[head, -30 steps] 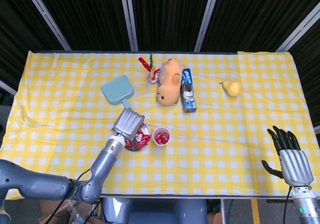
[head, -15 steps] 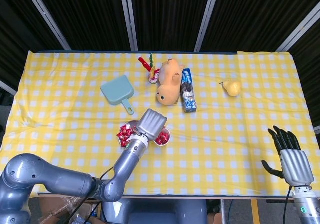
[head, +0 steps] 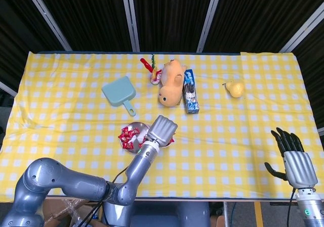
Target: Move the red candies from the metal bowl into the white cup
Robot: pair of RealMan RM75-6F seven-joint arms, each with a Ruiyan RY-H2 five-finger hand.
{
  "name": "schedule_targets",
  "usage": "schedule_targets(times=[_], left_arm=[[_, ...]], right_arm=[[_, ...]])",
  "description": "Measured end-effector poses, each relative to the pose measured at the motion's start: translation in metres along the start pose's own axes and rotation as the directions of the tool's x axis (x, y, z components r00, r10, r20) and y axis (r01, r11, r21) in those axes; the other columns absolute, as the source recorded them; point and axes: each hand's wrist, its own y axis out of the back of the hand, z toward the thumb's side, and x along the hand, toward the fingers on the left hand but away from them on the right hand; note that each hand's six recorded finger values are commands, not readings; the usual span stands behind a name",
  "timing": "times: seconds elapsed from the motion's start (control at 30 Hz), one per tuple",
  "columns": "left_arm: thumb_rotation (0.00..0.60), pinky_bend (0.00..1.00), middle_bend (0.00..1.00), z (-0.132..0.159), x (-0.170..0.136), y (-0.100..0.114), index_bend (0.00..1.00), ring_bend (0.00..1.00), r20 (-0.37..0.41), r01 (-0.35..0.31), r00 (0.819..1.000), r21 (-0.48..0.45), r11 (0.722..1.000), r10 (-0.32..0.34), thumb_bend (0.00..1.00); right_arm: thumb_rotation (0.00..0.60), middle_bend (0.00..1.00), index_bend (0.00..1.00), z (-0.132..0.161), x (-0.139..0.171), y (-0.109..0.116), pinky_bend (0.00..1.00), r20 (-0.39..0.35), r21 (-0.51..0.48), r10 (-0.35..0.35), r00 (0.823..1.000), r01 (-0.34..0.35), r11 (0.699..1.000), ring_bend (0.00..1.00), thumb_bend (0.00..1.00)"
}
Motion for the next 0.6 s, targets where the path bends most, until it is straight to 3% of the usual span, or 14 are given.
schedule_targets(times=[0.43, 0.6], left_arm=[[0.6, 0.95, 0.56, 0.0013, -0.0012, 0.0026, 0.47, 0.89, 0.008, -0.02, 1.0, -0.009, 1.0, 0.02, 0.37], [0.6, 0.95, 0.61, 0.0004, -0.0046, 0.0025, 0.44, 0.89, 0.012, -0.016, 1.0, -0.007, 1.0, 0.016, 0.37]], right_arm=[[0.6, 0.0, 0.0, 0.0003, 0.0003, 0.0005, 0.0, -0.001, 0.003, -0.003, 1.0, 0.003, 1.0, 0.0, 0.34], [0.6, 0.0, 0.0, 0.0004, 0.0003, 0.0007, 0.0, -0.001, 0.001, -0.005, 1.0, 0.005, 1.0, 0.0, 0.34]])
